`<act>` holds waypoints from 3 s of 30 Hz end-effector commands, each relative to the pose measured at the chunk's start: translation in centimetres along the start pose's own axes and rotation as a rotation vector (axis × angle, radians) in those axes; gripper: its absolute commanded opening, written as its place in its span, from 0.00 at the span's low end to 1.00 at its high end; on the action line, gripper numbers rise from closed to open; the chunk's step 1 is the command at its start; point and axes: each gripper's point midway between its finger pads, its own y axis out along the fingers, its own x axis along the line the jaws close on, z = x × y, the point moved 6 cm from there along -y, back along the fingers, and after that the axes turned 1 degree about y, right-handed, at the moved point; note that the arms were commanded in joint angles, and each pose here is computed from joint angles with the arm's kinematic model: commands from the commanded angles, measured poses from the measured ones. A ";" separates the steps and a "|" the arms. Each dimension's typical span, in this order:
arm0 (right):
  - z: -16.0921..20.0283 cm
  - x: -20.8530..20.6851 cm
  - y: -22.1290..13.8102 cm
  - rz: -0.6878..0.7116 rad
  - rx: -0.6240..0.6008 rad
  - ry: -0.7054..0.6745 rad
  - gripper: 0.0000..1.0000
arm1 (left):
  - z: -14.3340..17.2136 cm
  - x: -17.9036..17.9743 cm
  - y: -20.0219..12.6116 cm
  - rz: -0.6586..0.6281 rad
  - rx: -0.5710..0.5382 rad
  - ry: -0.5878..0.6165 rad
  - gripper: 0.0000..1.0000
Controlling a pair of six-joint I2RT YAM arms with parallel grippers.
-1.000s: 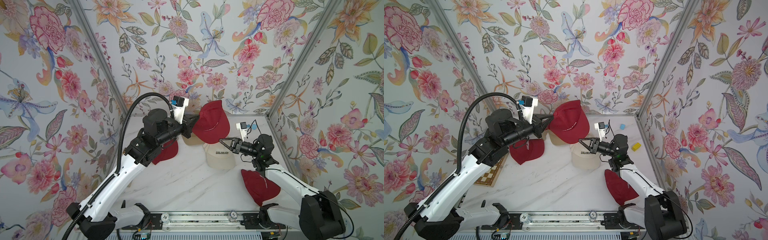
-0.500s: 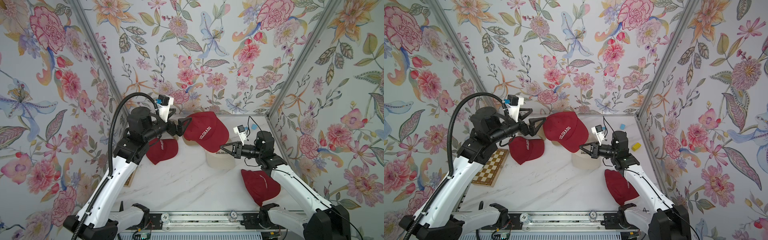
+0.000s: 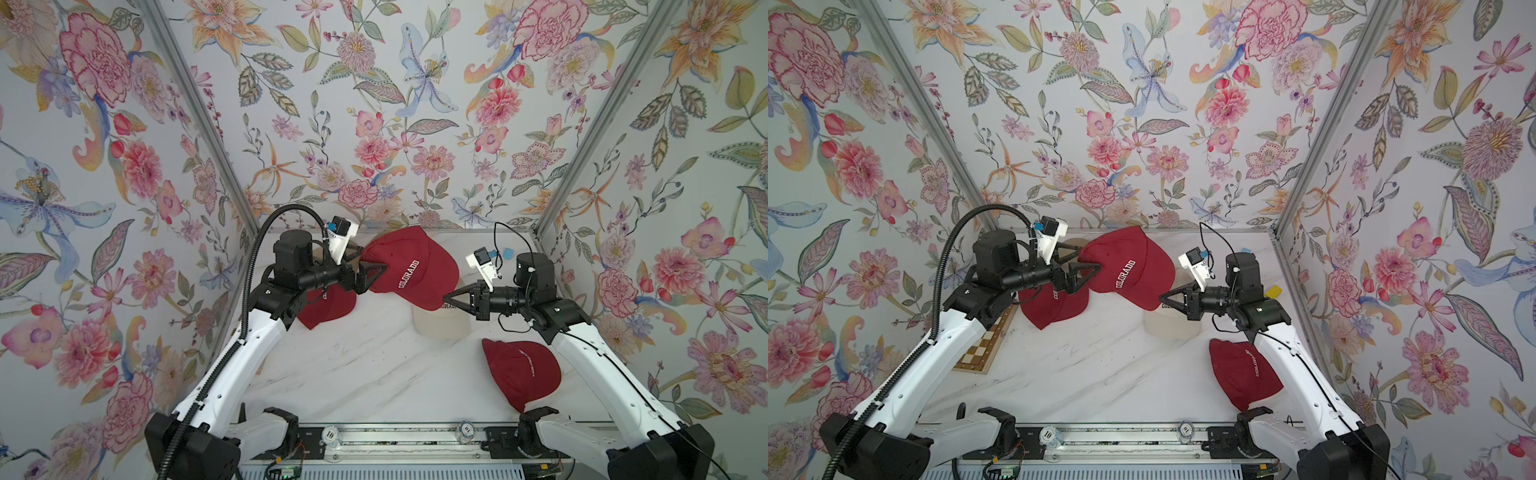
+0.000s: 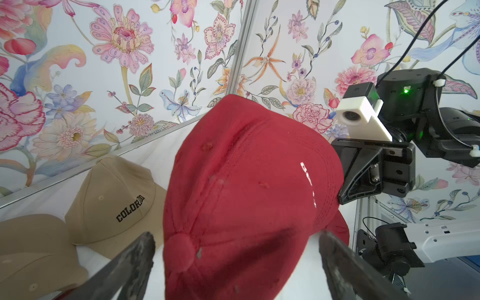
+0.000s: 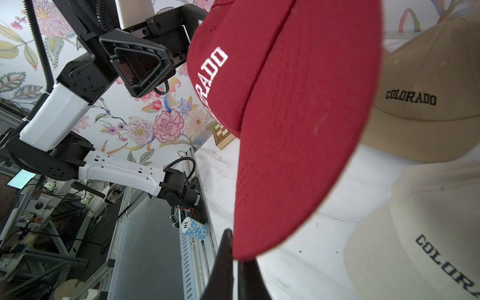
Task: Stack the baseball caps by color
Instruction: Pick up the baseball cap from the center of the board, then place the baseball cap at the center of the board.
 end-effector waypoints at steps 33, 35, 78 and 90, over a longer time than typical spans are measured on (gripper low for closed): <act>-0.3 -1.2 0.3 0.066 0.047 -0.076 0.00 | 1.7 -0.3 -0.6 0.052 0.005 -0.060 0.36; -0.1 -1.4 0.3 0.071 0.049 -0.072 0.00 | 1.5 -0.3 -0.6 0.046 0.006 -0.055 0.31; -4.2 -6.1 4.6 -0.164 -0.131 -0.070 0.99 | -1.5 -3.8 -0.9 0.185 -0.130 -0.039 0.00; -5.9 -6.5 7.0 -0.248 -0.096 -0.056 0.67 | -0.8 -4.7 0.6 0.231 -0.112 -0.048 0.00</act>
